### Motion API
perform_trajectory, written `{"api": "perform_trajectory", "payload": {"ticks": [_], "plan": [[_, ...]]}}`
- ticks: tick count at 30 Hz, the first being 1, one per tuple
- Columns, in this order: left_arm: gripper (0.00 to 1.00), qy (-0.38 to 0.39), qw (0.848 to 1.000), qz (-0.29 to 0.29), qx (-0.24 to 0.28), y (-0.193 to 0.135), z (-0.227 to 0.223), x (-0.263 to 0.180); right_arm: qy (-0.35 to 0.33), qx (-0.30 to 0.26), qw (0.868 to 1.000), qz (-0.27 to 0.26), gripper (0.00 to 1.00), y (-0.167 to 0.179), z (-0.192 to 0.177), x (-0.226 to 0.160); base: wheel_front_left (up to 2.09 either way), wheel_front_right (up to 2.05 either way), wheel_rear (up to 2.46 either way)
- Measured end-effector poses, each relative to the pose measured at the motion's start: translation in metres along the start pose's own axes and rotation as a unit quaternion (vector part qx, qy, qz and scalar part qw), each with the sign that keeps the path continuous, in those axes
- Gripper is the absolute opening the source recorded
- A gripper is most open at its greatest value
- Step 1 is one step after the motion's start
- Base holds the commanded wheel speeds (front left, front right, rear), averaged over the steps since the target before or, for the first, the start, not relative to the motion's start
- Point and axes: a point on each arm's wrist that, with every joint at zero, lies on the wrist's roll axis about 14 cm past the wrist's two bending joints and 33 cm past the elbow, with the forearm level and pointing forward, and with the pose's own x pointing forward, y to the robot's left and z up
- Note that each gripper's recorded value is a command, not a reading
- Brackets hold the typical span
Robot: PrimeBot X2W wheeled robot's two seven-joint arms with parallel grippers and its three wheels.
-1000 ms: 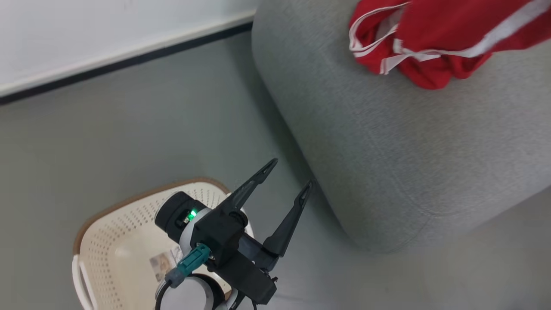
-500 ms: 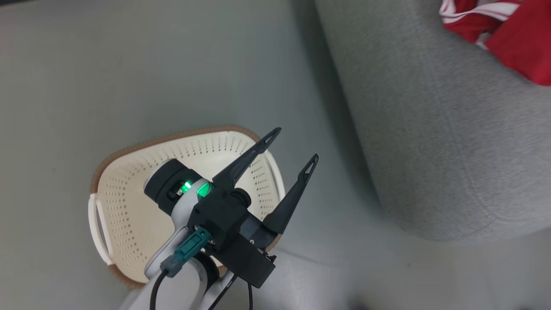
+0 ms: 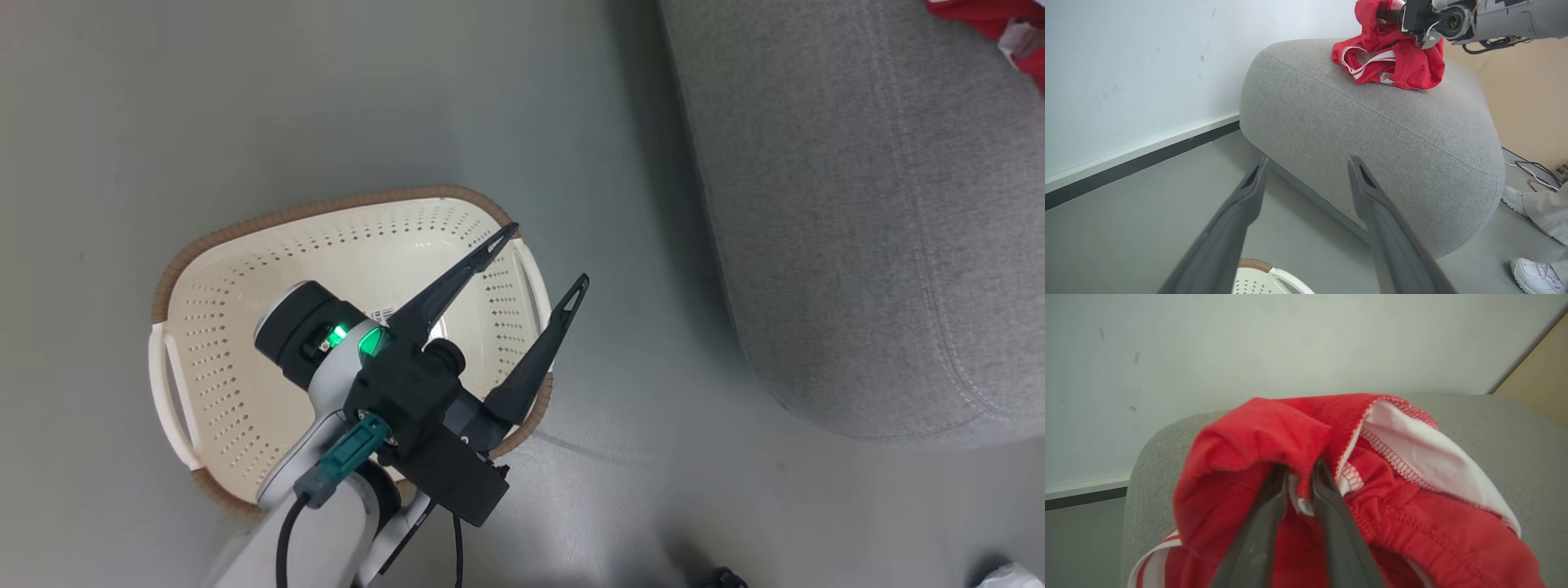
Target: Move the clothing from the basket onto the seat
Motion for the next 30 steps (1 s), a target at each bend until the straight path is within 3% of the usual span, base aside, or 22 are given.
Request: {"api": "perform_trajectory", "payload": {"ticks": [1,3,15,22,30], "plan": [[1.00,-0.002,1.000,-0.002,0.001,-0.001,0.001,0.002,-0.001,-0.001,1.000,0.002,0.41,-0.001,0.000,-0.001,0.00,0.00,0.00],[1.00,-0.007,1.000,-0.006,0.002,-0.003,0.003,0.004,-0.001,-0.006,1.000,0.002,1.00,-0.003,0.000,-0.005,0.00,0.00,0.00],[1.00,-0.024,0.999,-0.032,0.010,-0.029,0.020,0.009,-0.012,-0.025,0.999,0.019,1.00,-0.021,0.017,-0.046,0.00,0.00,0.00],[1.00,-0.037,0.999,-0.036,0.006,-0.042,0.034,0.005,-0.041,-0.026,0.998,0.036,1.00,-0.024,0.044,-0.069,0.00,0.00,0.00],[1.00,-0.061,0.998,0.004,0.011,-0.040,0.055,-0.011,-0.059,0.004,0.996,0.060,1.00,-0.016,0.057,-0.106,0.00,0.00,0.00]]}}
